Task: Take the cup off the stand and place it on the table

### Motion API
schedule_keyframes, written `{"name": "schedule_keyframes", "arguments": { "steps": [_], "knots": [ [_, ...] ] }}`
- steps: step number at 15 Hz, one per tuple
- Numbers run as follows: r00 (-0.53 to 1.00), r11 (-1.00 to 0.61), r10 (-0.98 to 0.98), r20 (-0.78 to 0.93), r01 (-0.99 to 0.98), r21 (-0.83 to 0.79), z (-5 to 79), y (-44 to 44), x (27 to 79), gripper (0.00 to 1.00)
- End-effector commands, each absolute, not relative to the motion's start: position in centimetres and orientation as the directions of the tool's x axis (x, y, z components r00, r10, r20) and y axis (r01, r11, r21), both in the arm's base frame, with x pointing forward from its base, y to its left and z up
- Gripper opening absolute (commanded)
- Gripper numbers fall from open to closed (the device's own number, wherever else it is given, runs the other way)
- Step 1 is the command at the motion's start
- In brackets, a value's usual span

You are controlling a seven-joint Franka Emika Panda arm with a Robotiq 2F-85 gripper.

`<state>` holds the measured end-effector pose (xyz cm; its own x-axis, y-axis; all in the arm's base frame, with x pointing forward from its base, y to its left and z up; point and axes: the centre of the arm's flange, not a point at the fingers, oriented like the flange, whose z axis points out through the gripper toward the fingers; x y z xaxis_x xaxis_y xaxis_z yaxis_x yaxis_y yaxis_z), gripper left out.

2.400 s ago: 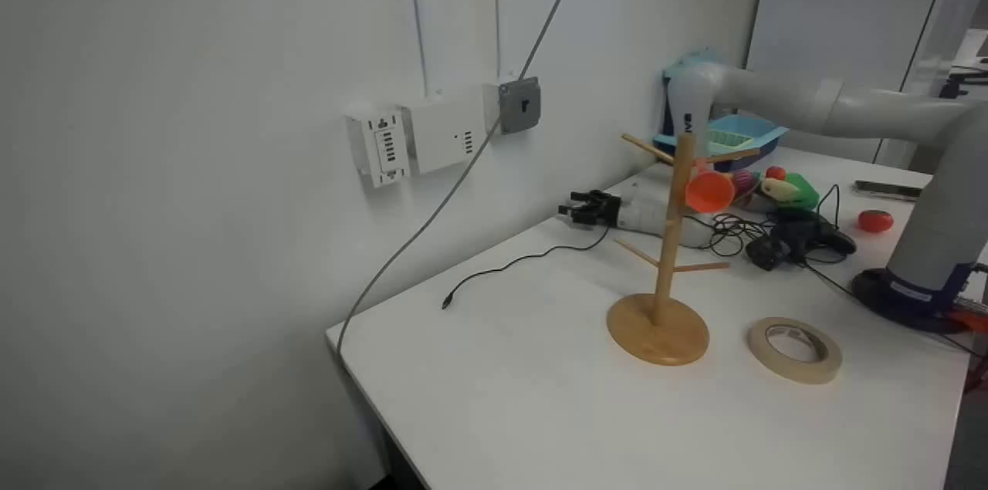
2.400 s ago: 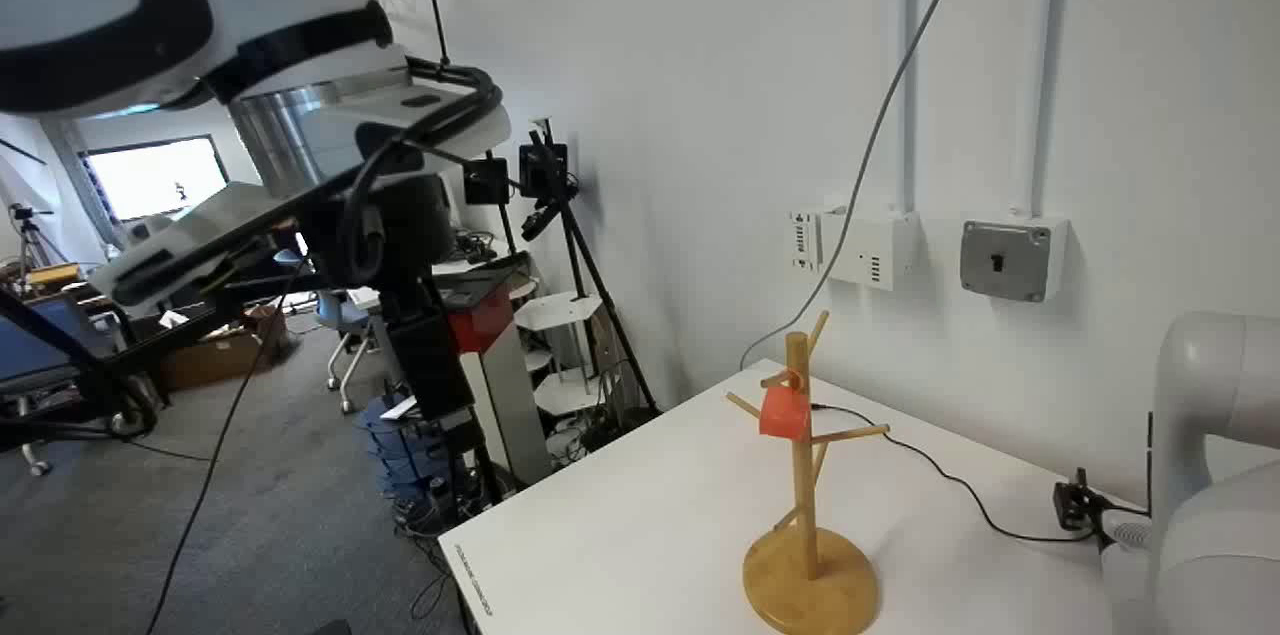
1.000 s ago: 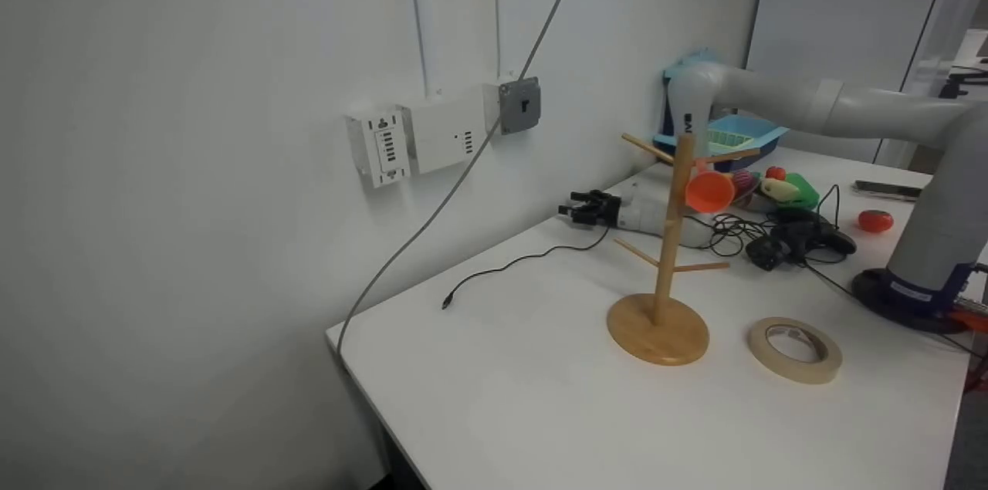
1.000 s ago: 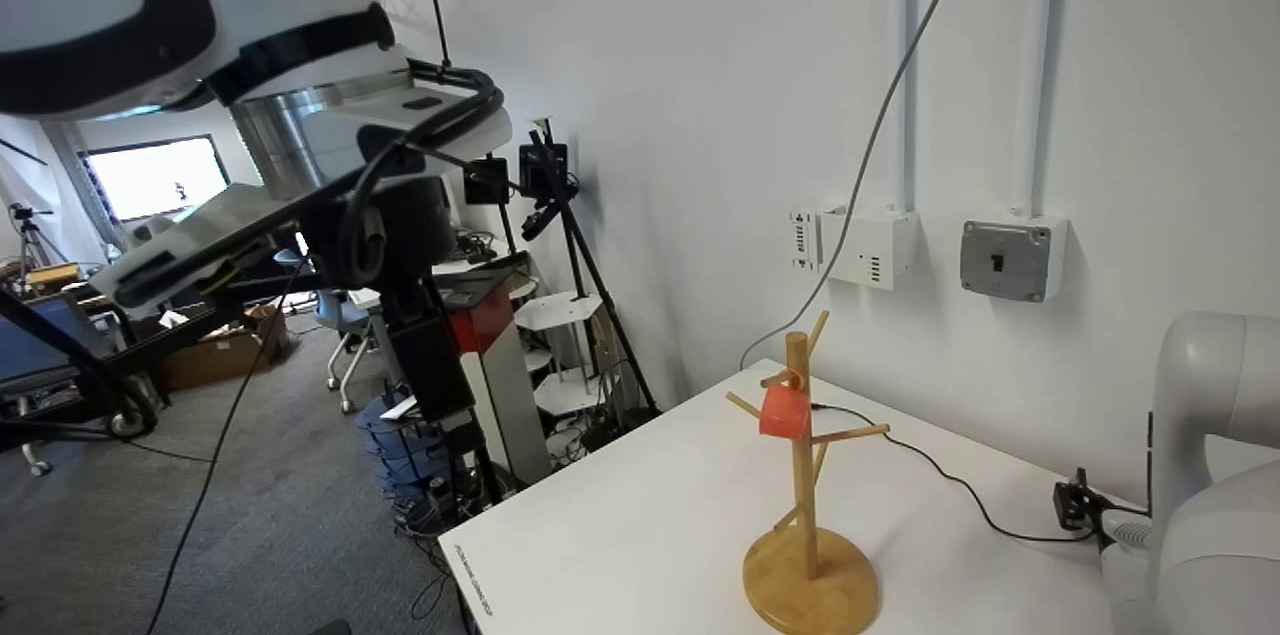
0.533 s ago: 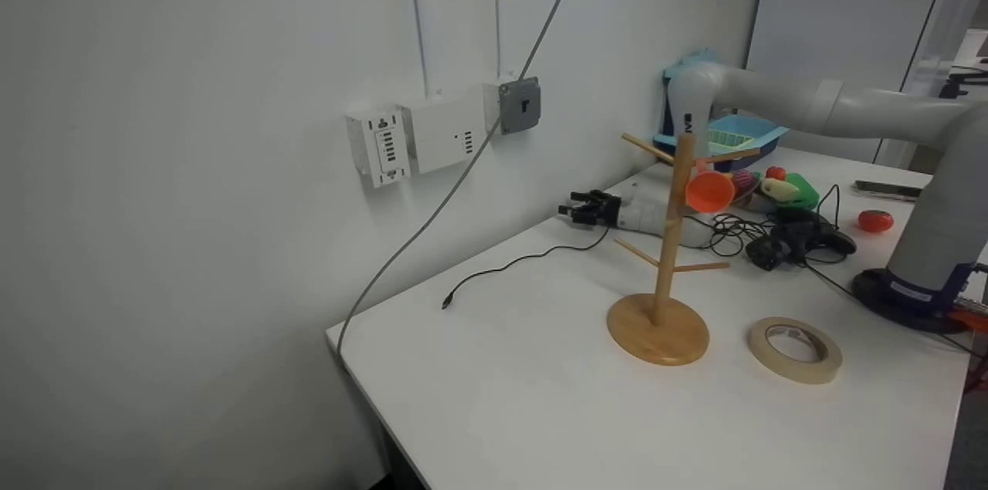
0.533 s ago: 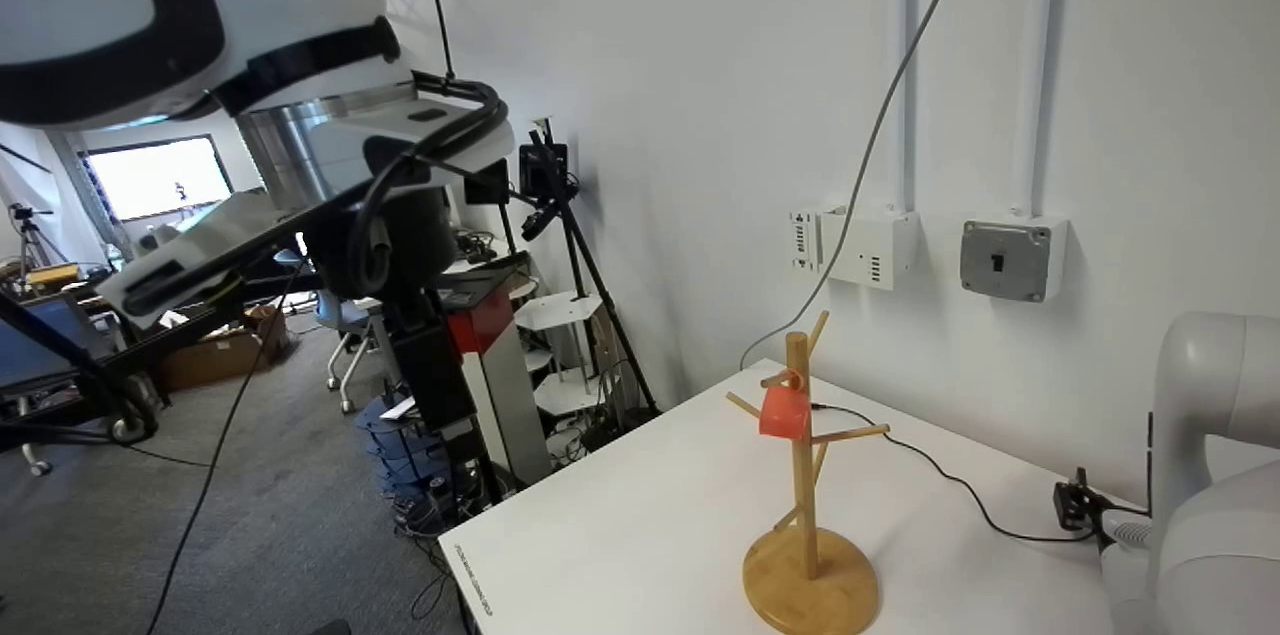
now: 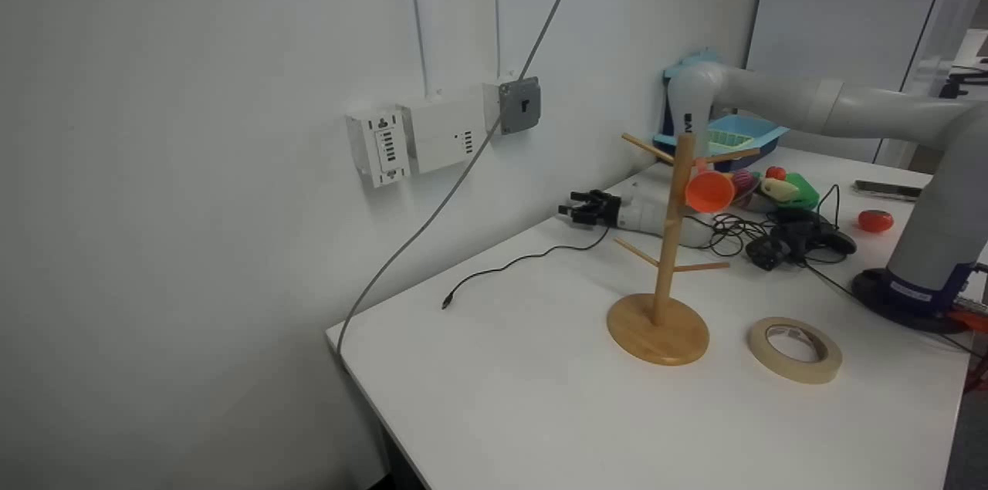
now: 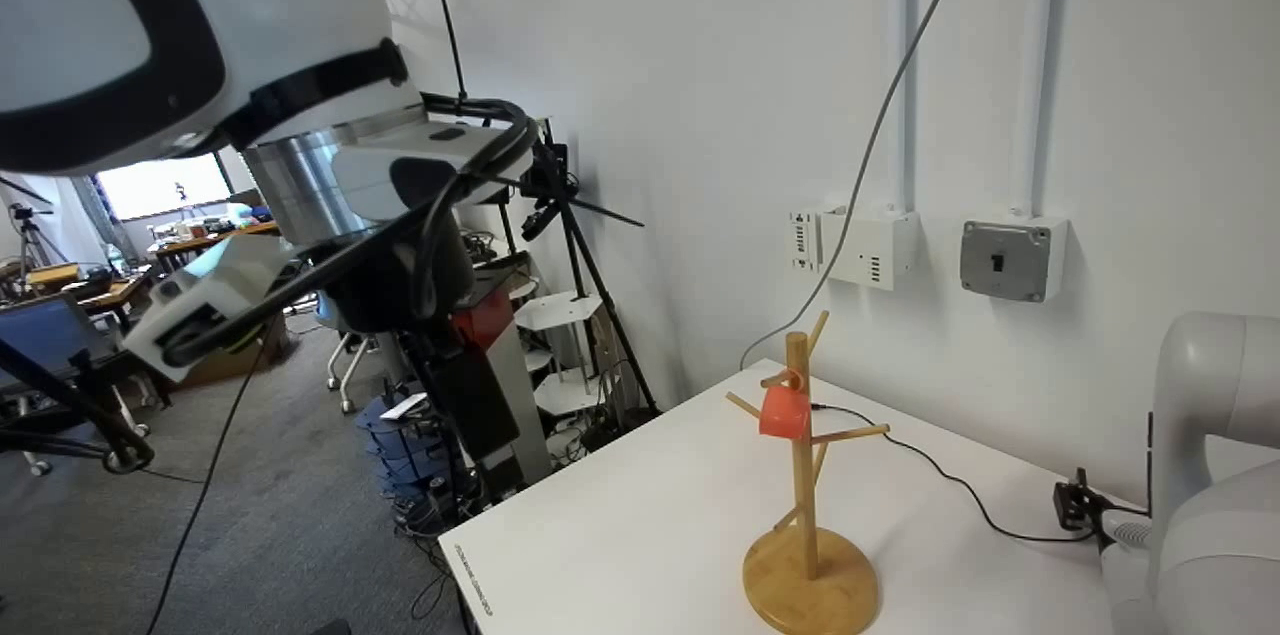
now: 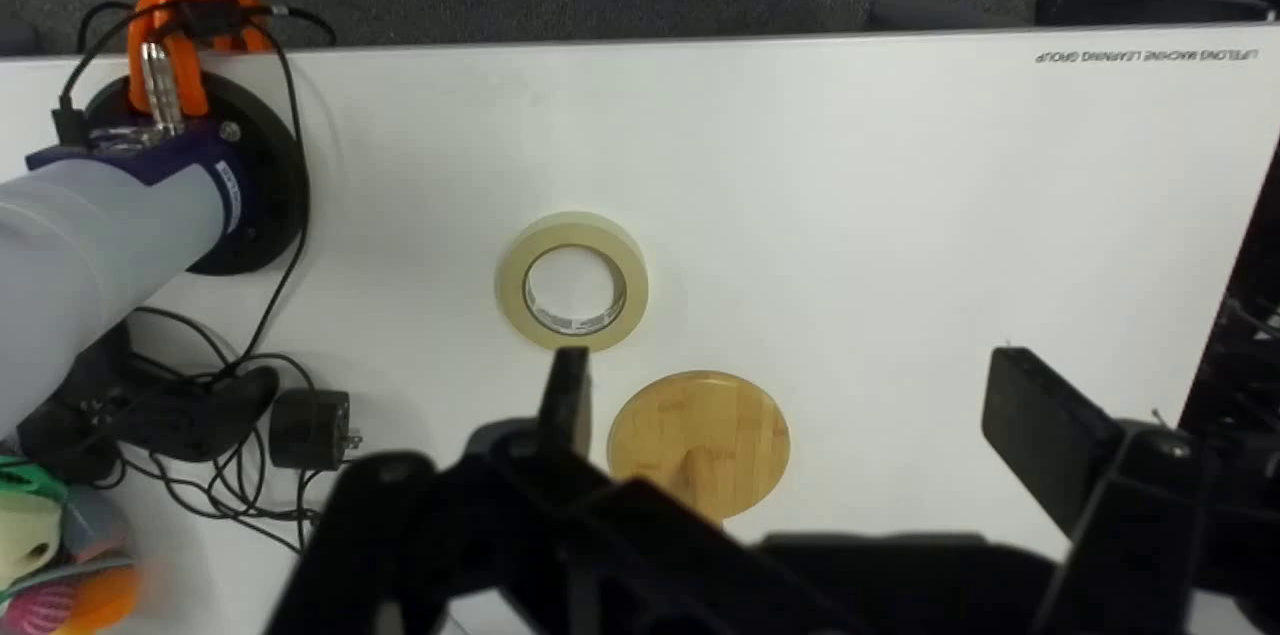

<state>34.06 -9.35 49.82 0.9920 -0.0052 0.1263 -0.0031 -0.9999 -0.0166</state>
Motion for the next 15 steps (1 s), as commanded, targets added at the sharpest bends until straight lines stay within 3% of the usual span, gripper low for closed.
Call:
{"name": "schedule_keyframes", "arguments": {
  "steps": [1, 12, 15],
  "knots": [
    [0.973, -0.999, 0.037, 0.226, 0.037, 0.001, 47.9, -10.7, 34.4, 1.00],
    [0.863, -0.993, 0.118, 0.491, 0.115, 0.037, 44.4, -7.7, 38.0, 1.00],
    [0.869, -0.994, 0.107, 0.484, 0.095, 0.050, 45.0, -7.4, 37.7, 1.00]
  ]
}}
